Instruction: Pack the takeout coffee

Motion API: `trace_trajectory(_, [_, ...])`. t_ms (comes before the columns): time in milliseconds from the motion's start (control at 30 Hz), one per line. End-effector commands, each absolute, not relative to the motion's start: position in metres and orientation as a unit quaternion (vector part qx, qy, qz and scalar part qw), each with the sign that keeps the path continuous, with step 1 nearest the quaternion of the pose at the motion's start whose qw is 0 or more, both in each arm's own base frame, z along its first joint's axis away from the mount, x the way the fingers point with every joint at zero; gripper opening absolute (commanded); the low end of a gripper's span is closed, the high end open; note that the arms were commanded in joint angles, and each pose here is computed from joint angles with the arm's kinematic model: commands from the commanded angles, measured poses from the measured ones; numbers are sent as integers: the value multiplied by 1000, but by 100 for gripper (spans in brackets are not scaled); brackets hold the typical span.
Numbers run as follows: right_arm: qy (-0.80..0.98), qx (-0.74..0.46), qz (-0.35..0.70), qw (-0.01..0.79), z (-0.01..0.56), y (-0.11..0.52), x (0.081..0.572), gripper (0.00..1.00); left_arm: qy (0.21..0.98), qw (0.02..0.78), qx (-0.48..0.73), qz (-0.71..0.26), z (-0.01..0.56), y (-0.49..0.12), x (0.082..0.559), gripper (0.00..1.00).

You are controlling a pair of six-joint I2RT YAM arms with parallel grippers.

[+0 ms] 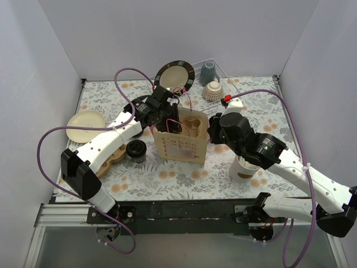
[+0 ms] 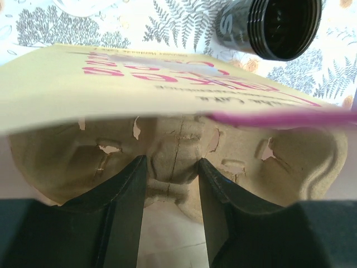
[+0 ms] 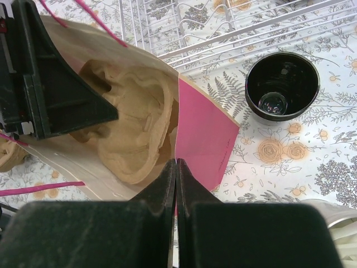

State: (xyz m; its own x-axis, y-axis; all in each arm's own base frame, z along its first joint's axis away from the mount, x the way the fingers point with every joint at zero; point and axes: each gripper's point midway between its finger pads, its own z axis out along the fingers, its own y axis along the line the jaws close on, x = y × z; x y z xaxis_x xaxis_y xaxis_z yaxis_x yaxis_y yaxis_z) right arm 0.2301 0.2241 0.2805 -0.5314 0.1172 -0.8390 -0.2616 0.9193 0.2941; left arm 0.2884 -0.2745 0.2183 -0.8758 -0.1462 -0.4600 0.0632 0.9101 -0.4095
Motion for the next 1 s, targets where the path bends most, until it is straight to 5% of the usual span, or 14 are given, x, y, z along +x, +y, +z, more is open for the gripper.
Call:
trace_trajectory(0, [836, -40, 217, 503, 294, 227, 232, 1, 958, 226, -31, -172, 197, -262, 280, 22])
trace_trajectory(100, [836, -39, 222, 500, 291, 228, 230, 1, 959, 221, -34, -176, 200, -268, 281, 26])
trace_trajectory(167, [834, -38, 223, 503, 292, 227, 230, 1, 956, 218, -34, -190, 210, -273, 280, 43])
trace_trajectory(200, [833, -38, 225, 504, 294, 227, 230, 1, 955, 219, -34, -198, 214, -275, 279, 54])
trace_trajectory(233, [832, -39, 226, 506, 295, 227, 230, 1, 953, 223, -33, -202, 219, -276, 281, 98])
trace_trajectory(967, [829, -43, 206, 519, 290, 213, 229, 1, 872, 267, 16, -409, 362, -313, 254, 98])
